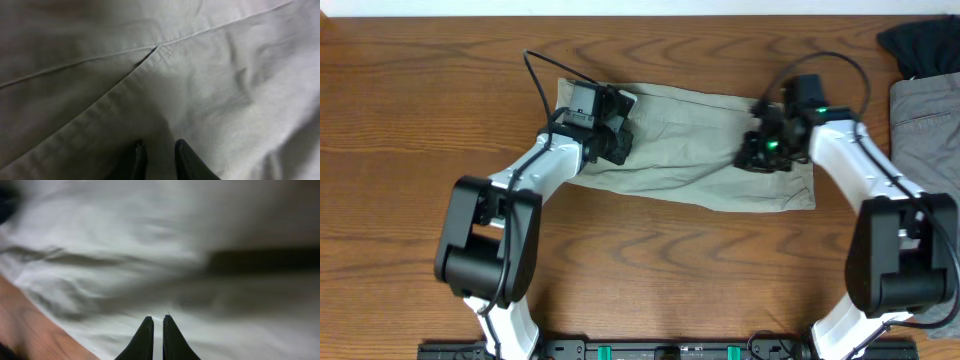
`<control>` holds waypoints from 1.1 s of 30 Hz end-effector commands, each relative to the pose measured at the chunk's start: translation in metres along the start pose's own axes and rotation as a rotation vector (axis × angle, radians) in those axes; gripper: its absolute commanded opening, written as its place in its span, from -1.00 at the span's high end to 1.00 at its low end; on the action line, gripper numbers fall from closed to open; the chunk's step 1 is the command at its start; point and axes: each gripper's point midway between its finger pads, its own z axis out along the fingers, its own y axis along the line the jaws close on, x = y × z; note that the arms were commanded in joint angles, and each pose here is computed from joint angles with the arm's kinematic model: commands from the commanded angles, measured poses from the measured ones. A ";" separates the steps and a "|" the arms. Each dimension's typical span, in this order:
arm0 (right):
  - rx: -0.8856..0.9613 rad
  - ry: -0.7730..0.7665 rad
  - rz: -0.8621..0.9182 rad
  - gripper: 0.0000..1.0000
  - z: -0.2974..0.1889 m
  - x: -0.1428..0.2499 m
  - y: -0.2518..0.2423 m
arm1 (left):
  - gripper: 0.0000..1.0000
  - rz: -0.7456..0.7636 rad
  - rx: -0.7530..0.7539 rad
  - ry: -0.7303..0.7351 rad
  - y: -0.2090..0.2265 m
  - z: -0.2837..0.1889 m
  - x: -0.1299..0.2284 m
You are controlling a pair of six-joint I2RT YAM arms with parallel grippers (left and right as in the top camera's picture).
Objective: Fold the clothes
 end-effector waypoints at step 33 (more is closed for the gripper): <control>0.405 0.271 0.072 0.98 0.029 0.087 -0.078 | 0.09 -0.208 -0.296 -0.208 0.079 -0.116 -0.051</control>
